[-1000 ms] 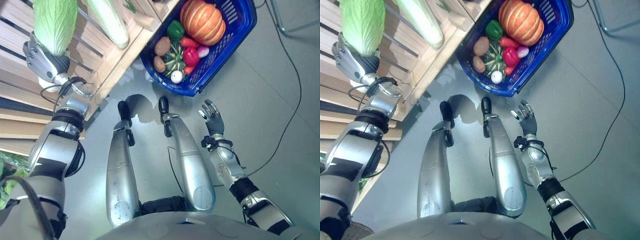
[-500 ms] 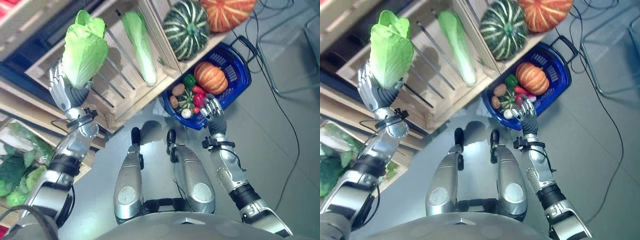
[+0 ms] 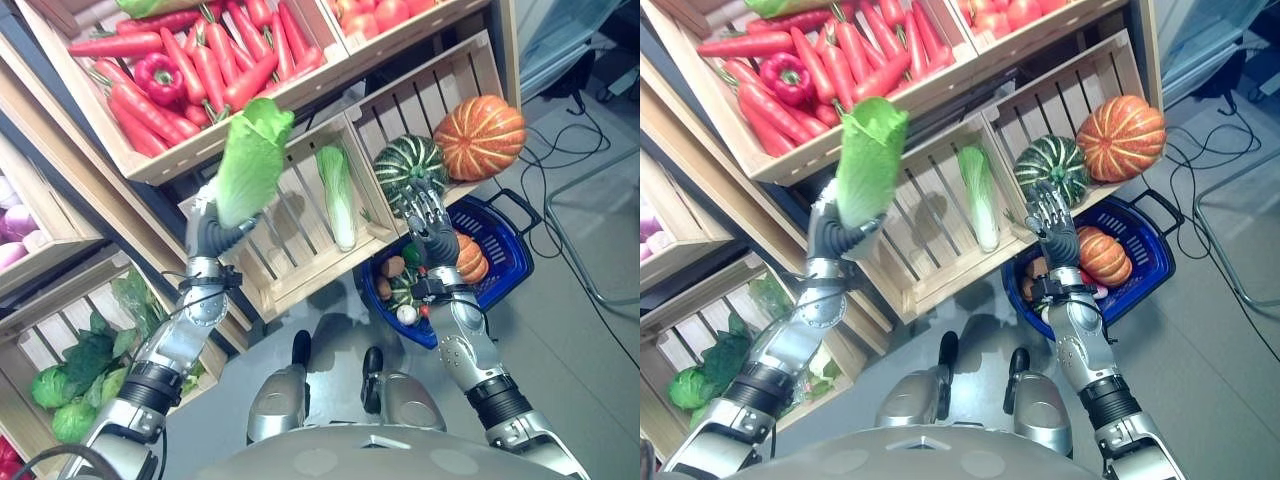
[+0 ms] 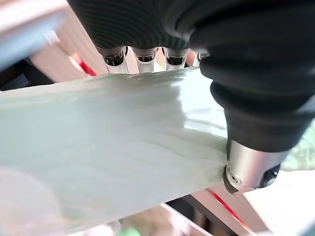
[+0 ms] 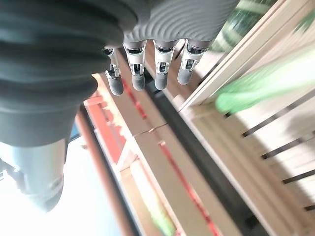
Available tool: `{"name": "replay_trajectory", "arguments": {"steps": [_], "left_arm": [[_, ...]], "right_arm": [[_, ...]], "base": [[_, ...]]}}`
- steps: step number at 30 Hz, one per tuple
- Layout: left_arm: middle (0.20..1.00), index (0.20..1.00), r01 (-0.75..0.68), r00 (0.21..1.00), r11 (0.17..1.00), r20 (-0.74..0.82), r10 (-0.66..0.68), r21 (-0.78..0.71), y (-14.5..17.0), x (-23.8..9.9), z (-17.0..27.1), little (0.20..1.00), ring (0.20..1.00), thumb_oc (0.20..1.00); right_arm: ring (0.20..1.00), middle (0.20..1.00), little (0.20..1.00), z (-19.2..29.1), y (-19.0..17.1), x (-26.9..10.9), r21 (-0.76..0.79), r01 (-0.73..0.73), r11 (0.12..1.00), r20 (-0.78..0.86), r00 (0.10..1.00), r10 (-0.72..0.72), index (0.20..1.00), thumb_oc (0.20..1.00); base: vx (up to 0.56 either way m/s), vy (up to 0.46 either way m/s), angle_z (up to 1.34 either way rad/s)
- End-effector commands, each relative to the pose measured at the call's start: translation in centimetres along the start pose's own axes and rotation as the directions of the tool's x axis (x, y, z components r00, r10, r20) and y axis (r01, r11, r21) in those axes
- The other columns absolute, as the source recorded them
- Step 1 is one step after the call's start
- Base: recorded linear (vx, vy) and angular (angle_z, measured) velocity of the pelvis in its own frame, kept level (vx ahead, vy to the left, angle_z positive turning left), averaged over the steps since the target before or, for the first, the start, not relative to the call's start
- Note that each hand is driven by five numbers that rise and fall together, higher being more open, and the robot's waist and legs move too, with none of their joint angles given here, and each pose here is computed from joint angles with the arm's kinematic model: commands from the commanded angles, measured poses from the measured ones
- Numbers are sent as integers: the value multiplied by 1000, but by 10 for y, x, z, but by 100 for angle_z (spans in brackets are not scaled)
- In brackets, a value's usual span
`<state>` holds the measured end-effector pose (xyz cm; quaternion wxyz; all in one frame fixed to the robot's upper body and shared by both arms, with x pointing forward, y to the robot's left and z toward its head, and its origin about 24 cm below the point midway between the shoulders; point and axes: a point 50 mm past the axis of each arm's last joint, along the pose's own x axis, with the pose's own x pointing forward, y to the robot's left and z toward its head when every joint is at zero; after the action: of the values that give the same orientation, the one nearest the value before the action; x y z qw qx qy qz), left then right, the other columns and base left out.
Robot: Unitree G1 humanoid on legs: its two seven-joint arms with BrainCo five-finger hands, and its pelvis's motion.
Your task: Pick up fruits and vegetables into the basket
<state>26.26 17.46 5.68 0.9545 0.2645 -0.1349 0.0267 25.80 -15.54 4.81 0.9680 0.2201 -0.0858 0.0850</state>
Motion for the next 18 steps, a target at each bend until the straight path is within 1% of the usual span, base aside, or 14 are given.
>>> {"name": "replay_trajectory", "arguments": {"steps": [1,2,6,7,9,10,12,13,18], "left_arm": [[200,200,118,979,990,176,-102,-82,-5,5,30,200,200,200],[200,200,172,968,982,199,-153,-81,-10,4,35,200,200,200],[200,200,307,933,939,244,-265,-157,-19,3,46,200,200,200],[200,200,371,904,915,285,-318,-156,-23,1,52,200,200,200],[200,200,419,879,895,314,-358,-151,-26,-1,57,200,200,200],[200,200,484,844,863,339,-417,-145,-30,-2,63,200,200,200],[200,200,519,822,846,340,-457,-121,-33,-3,66,200,200,200],[200,200,561,799,819,339,-497,-119,-35,-3,66,200,200,200],[200,200,634,743,765,365,-561,-116,-38,-5,71,200,200,200]], "right_arm": [[1000,1000,1000,12,27,3,96,-135,986,84,988,127,1000,1000],[1000,1000,1000,13,30,4,105,-148,983,82,987,139,1000,1000],[1000,1000,1000,11,36,6,129,-187,974,64,981,181,1000,1000],[1000,1000,1000,10,38,6,124,-208,970,53,978,202,1000,1000],[1000,1000,1000,9,39,5,113,-226,967,38,974,224,1000,1000],[1000,1000,1000,8,41,4,92,-245,965,24,970,244,1000,1000],[1000,1000,1000,7,42,5,80,-265,961,6,964,266,1000,1000],[1000,1000,1000,7,43,5,69,-284,956,-7,958,285,1000,1000],[1000,1000,1000,4,43,3,40,-337,941,-66,938,339,1000,1000]], "base": [[49,19,3],[50,20,1],[47,23,-1],[31,22,-8],[27,20,-9],[26,16,-5],[13,6,-2],[0,0,0],[4,0,-1]]}}
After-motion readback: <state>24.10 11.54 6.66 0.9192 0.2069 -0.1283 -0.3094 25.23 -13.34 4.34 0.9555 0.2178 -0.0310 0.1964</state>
